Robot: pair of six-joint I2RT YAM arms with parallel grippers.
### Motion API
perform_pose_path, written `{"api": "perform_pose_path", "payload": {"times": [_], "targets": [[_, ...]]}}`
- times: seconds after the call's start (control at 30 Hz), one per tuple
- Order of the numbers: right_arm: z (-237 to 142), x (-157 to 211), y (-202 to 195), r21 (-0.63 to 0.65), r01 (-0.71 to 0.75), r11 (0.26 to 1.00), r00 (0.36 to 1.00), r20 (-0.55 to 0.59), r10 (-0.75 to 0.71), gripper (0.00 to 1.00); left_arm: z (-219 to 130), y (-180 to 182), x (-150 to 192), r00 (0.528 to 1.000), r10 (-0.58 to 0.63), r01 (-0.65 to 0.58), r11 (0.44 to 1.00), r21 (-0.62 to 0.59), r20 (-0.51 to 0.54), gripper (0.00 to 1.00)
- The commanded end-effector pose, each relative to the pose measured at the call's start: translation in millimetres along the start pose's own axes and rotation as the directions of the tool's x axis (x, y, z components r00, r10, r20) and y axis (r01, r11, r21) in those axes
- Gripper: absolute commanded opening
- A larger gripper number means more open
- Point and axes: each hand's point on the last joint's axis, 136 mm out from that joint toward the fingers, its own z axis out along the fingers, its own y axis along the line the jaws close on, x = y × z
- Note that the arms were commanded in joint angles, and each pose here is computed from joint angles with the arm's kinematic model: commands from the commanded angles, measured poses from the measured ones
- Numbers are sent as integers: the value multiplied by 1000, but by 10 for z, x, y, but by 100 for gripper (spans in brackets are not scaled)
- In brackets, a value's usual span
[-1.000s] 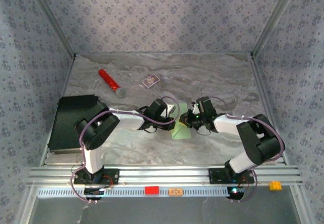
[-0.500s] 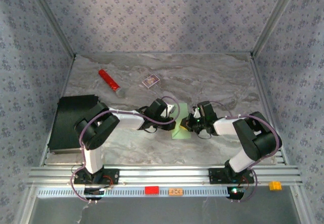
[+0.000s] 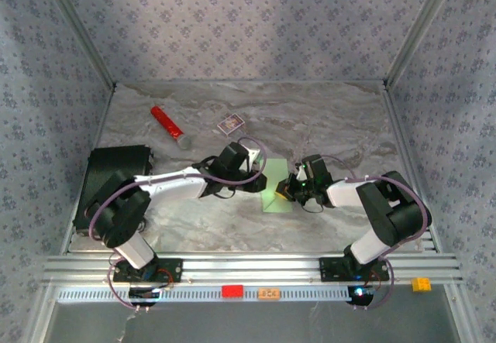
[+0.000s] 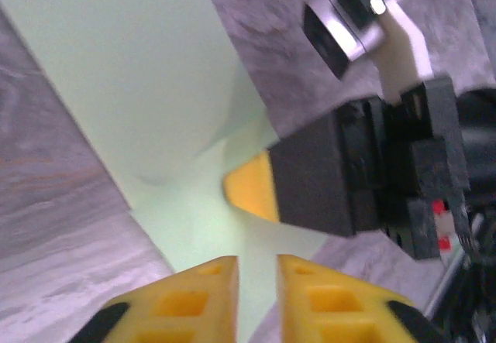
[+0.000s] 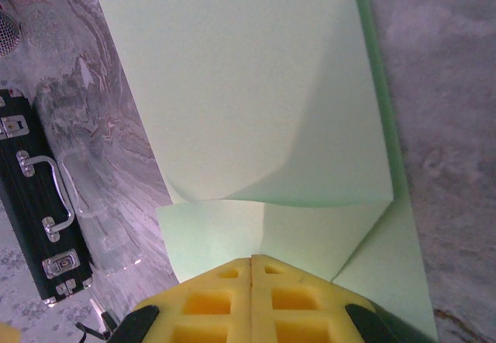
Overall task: Fold a paper plane with a square sheet of paper (pick it up from the middle)
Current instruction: Fold the triangle a second time at the center of the table.
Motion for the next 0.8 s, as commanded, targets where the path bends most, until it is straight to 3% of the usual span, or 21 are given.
{"api": "perform_pose_path", "payload": {"times": [0.0, 0.37, 0.77], "targets": [[-6, 23, -337, 128, -72, 989, 997, 22, 70, 6, 96, -196, 246, 992, -6, 18, 995, 94, -125, 13], [-10, 23, -336, 129, -72, 989, 997, 20, 70, 6, 444, -284, 403, 971, -14, 51, 988, 146, -240, 12], [-13, 27, -358, 133, -75, 988, 997, 18, 73, 6, 580, 2, 620, 948, -39, 56, 998, 43, -317, 12]]}}
